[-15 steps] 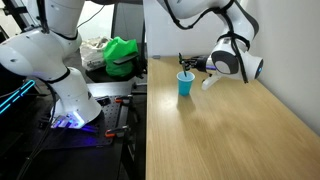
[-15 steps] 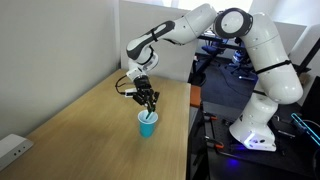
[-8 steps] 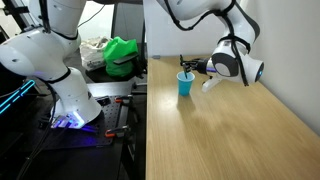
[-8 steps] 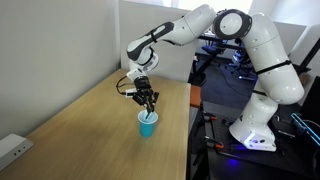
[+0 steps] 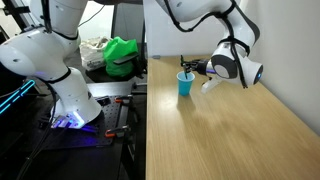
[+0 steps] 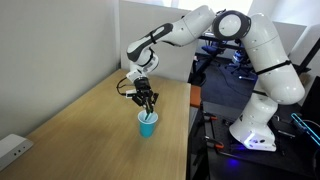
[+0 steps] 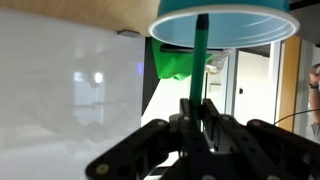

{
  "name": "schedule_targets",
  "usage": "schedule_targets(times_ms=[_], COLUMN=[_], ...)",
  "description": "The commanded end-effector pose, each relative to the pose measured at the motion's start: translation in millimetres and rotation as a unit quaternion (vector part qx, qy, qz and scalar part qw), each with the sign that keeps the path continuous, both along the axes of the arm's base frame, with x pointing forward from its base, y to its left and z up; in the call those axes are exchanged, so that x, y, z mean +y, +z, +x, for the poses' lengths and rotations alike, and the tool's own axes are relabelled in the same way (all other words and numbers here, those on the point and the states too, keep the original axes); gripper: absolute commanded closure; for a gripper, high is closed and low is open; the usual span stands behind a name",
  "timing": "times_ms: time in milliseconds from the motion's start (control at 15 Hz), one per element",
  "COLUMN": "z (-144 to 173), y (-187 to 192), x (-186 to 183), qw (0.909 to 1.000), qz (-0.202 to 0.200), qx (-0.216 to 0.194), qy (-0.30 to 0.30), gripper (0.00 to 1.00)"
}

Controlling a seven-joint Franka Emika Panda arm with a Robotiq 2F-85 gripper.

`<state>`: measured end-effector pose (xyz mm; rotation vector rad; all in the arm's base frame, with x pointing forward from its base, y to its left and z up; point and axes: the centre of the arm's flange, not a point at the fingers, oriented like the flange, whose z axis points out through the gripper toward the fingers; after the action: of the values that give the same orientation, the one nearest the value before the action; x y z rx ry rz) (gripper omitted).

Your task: Pick up the pen from the table and put it in the light blue cup.

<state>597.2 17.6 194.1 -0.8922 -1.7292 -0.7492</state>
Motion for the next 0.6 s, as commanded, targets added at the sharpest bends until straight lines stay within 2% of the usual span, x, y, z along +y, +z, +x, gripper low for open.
schedule_targets(times_ms=[0,133,200,400,533], z=[8.2,8.1,8.0,7.2,6.3], y=[-1.5,-3.4,-4.1,-6.4,-7.1], x=[2.4,1.9,1.7,-2.2,-6.4], qw=[0.9998,0.9997,0.9997,0.9992,0.9989], qz=[-0.005,-0.003,-0.003,-0.005,-0.006], qx=[0.008,0.010,0.012,0.016,0.018], qy=[-0.017,-0.022,-0.023,-0.035,-0.043], gripper=[0.96,0.96,0.93,0.72,0.68])
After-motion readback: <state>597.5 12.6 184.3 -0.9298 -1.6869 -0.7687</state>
